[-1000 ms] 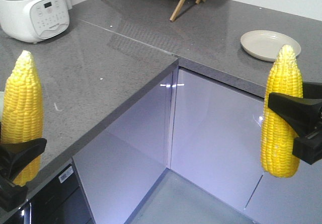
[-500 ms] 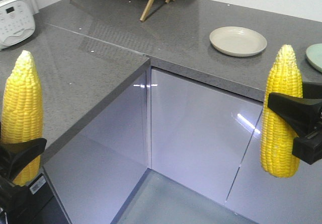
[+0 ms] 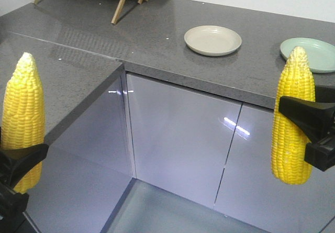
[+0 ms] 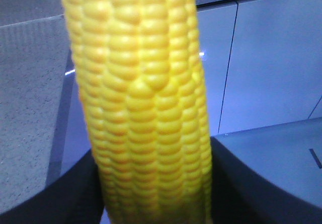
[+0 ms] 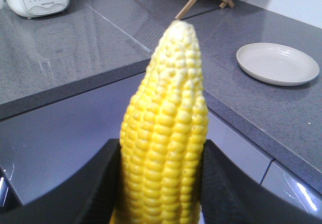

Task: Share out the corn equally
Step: 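Continue approaching the empty plates holding both cobs upright, then drive the base up to the counter edge in front of both plates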

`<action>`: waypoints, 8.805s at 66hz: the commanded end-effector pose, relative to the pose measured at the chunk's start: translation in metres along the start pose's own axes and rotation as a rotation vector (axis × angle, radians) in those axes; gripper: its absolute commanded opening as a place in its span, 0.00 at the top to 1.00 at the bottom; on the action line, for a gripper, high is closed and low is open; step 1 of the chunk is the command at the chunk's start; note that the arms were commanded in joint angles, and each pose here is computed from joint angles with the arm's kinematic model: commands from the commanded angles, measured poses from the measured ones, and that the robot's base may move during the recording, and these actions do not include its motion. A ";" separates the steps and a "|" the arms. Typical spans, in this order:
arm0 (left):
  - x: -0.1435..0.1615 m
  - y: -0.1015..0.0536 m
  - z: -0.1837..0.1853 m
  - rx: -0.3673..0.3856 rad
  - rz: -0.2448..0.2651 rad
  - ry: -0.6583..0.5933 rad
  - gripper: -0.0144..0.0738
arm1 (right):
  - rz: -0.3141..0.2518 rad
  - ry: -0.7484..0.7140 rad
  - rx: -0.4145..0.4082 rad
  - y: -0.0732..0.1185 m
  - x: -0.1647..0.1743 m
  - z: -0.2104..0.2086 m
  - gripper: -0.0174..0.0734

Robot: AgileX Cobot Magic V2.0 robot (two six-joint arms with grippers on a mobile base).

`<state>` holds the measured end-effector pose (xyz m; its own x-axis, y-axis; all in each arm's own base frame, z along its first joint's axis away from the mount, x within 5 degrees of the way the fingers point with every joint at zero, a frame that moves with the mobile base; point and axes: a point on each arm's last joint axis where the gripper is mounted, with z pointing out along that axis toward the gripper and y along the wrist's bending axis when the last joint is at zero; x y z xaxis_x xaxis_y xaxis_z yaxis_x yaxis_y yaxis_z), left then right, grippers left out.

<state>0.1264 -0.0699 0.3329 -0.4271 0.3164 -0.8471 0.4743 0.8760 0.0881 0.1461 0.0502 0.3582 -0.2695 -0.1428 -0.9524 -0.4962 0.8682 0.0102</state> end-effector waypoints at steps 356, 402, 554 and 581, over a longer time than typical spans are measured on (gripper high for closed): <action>-0.013 0.000 -0.006 0.010 -0.001 -0.092 0.58 | 0.016 -0.071 0.030 -0.002 -0.012 -0.004 0.59; -0.013 0.000 -0.006 0.010 -0.001 -0.092 0.58 | 0.016 -0.071 0.030 -0.002 -0.012 -0.004 0.59; -0.013 0.000 -0.006 0.010 -0.001 -0.092 0.58 | 0.016 -0.071 0.030 -0.002 -0.012 -0.004 0.59; -0.013 0.000 -0.006 0.010 -0.001 -0.092 0.58 | 0.016 -0.071 0.030 -0.002 -0.012 -0.004 0.59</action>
<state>0.1264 -0.0699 0.3329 -0.4267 0.3170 -0.8470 0.4746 0.8757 0.0887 0.1461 0.0502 0.3582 -0.2695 -0.1428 -0.9524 -0.4962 0.8682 0.0102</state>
